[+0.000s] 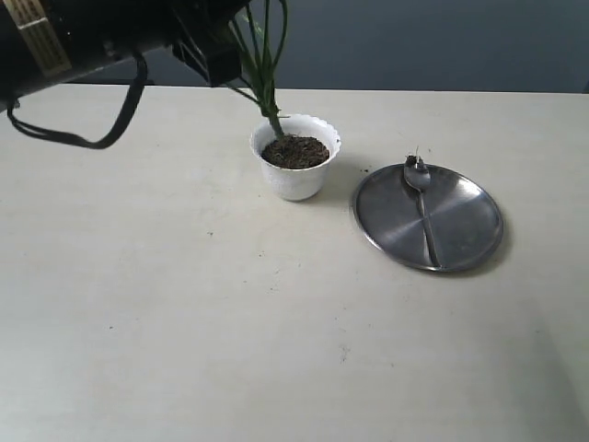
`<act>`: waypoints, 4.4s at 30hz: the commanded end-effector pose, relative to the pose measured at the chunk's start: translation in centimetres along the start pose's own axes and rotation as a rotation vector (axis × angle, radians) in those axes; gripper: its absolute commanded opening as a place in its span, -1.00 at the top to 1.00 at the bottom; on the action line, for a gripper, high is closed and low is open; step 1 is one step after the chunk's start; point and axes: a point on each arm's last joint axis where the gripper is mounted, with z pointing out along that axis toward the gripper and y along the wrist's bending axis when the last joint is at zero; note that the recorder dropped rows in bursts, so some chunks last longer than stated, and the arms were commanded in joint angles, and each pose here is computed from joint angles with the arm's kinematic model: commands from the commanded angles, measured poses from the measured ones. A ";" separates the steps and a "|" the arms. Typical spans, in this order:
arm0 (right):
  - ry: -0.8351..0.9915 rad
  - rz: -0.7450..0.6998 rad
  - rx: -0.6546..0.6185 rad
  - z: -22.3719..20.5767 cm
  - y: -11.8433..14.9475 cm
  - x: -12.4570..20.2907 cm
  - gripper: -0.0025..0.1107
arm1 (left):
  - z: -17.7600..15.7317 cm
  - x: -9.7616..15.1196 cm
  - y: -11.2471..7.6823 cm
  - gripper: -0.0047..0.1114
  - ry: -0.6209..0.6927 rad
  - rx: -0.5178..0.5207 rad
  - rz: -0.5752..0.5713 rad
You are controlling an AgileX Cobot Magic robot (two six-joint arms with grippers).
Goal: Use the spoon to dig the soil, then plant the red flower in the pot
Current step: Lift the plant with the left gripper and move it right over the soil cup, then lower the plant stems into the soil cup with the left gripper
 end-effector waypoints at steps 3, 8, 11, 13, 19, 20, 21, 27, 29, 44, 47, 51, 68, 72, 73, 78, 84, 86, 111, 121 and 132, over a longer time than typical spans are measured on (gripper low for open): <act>-0.008 -0.004 0.006 0.0 0.0 0.0 0.97 | 1.8 1.9 3.5 0.91 -0.003 0.225 0.014; -0.008 -0.004 0.006 0.0 0.0 0.0 0.97 | 2.5 2.5 5.6 0.91 -0.058 0.329 0.041; -0.008 -0.004 0.006 0.0 0.0 0.0 0.97 | 3.3 2.6 6.3 0.91 -0.045 0.349 0.070; -0.008 -0.004 0.006 0.0 0.0 0.0 0.97 | 3.8 2.7 6.6 0.91 -0.011 0.368 0.068; -0.008 -0.004 0.006 0.0 0.0 0.0 0.97 | 5.1 3.0 7.4 0.91 0.016 0.401 -0.023; -0.008 -0.004 0.006 0.0 0.0 0.0 0.97 | 5.3 3.0 7.7 0.91 0.014 0.399 -0.033; -0.008 -0.004 0.006 0.0 0.0 0.0 0.97 | 5.5 3.1 7.9 0.91 0.013 0.398 -0.040; -0.008 -0.004 0.006 0.0 0.0 0.0 0.97 | 6.7 3.1 9.0 0.91 0.000 0.389 -0.105; -0.008 -0.004 0.006 0.0 0.0 0.0 0.97 | 6.8 3.0 9.0 0.91 0.005 0.395 -0.103; -0.008 -0.004 0.006 0.0 0.0 0.0 0.97 | 9.2 4.2 8.1 0.91 0.055 0.275 0.078; -0.008 -0.004 0.006 0.0 0.0 0.0 0.97 | 9.8 4.8 8.0 0.91 0.026 0.262 0.043; -0.008 -0.004 0.006 0.0 0.0 0.0 0.97 | 10.2 6.2 8.5 0.91 0.061 0.282 0.060; -0.008 -0.004 0.006 0.0 0.0 0.0 0.97 | 10.1 9.3 13.0 0.91 0.085 0.337 0.045; -0.008 -0.004 0.006 0.0 0.0 0.0 0.97 | 10.6 9.9 13.3 0.91 0.082 0.362 0.042; -0.008 -0.004 0.006 0.0 0.0 0.0 0.97 | 10.7 10.0 13.4 0.91 0.085 0.366 0.037; -0.008 -0.004 0.006 0.0 0.0 0.0 0.97 | 10.9 11.3 13.6 0.91 0.112 0.373 0.022; -0.008 -0.004 0.006 0.0 0.0 0.0 0.97 | 10.9 11.8 13.7 0.91 0.152 0.368 0.044; -0.008 -0.004 0.006 0.0 0.0 0.0 0.97 | 10.9 12.2 13.7 0.91 0.153 0.368 0.033; -0.008 -0.004 0.006 0.0 0.0 0.0 0.97 | 11.1 16.7 13.5 0.91 0.173 0.419 -0.027; -0.008 -0.004 0.006 0.0 0.0 0.0 0.97 | 11.2 18.4 13.0 0.91 0.200 0.442 -0.048; -0.008 -0.004 0.006 0.0 0.0 0.0 0.97 | 11.9 20.0 12.2 0.91 0.271 0.451 -0.024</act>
